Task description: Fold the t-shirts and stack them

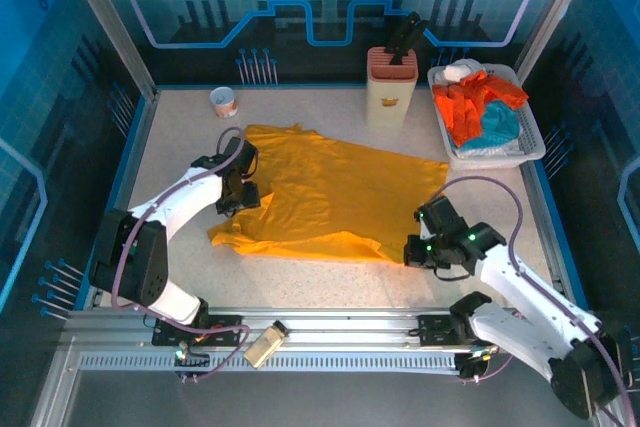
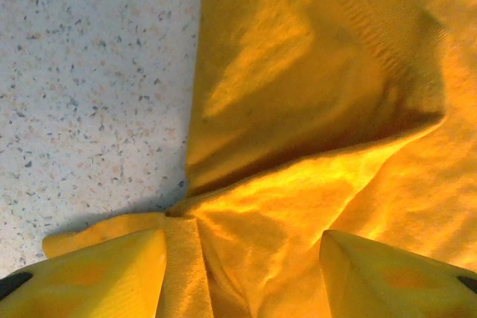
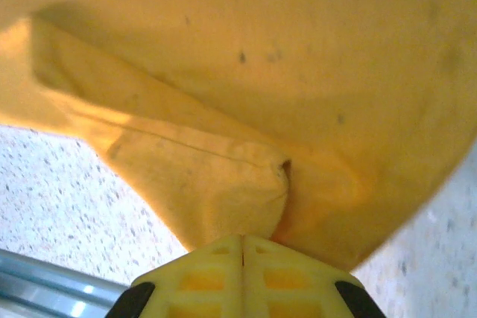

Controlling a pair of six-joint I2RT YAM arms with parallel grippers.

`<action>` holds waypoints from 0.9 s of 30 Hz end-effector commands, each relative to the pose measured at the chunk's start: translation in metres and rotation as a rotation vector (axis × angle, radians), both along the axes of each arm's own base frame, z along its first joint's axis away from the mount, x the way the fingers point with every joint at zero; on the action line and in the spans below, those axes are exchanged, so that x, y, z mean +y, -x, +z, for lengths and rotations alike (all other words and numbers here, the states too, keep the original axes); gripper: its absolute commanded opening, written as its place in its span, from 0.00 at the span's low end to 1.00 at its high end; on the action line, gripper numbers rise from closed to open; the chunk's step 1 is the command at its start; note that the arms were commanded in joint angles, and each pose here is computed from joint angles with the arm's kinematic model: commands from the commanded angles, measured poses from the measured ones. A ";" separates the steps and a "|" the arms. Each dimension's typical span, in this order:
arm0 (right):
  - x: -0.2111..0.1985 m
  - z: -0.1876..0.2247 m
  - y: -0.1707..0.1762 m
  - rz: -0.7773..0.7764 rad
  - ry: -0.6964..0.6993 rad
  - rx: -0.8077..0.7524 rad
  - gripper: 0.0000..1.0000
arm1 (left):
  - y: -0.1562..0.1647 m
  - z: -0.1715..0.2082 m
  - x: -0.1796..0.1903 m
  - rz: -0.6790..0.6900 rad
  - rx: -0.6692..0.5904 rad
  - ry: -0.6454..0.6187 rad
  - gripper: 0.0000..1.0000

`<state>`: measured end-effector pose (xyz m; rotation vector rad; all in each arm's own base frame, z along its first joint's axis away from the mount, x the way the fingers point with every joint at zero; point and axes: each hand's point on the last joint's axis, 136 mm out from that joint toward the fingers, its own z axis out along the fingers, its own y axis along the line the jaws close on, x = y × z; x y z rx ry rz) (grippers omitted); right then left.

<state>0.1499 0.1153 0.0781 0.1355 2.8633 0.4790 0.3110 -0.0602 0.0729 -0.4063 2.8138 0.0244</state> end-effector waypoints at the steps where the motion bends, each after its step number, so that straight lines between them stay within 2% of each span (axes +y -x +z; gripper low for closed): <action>1: -0.032 -0.013 0.038 -0.166 0.122 0.104 0.00 | -0.009 0.004 -0.001 -0.016 -0.007 0.005 0.57; 4: -0.047 -0.016 0.054 -0.180 0.161 0.108 0.00 | -0.011 0.002 0.002 -0.007 -0.002 0.001 0.57; 8: -0.055 -0.015 0.057 -0.259 0.165 0.095 0.00 | -0.012 -0.001 0.005 0.002 0.008 -0.003 0.57; 11: -0.061 -0.012 0.056 -0.307 0.182 0.065 0.08 | -0.013 -0.001 0.009 0.011 0.014 -0.013 0.57; 12: -0.062 -0.012 0.055 -0.302 0.186 0.058 0.13 | -0.012 0.000 0.010 0.011 0.014 -0.015 0.57; 14: -0.062 -0.010 0.054 -0.293 0.201 0.055 0.30 | -0.012 0.000 0.012 0.013 0.019 -0.026 0.57; 18: -0.063 0.000 0.047 -0.281 0.223 0.033 0.54 | -0.003 -0.006 0.016 0.022 0.051 -0.043 0.57; 19: -0.061 0.003 0.043 -0.277 0.217 0.013 0.63 | 0.000 -0.007 0.017 0.027 0.055 -0.041 0.57; 21: -0.054 0.009 0.032 -0.260 0.188 -0.041 0.90 | 0.006 -0.010 0.015 0.036 0.065 -0.027 0.58; 22: -0.047 0.012 0.022 -0.237 0.164 -0.088 1.00 | 0.009 -0.011 0.015 0.046 0.066 -0.019 0.58; 27: -0.014 0.032 -0.035 -0.139 0.114 -0.266 1.00 | 0.028 -0.024 0.013 0.079 0.112 0.012 0.59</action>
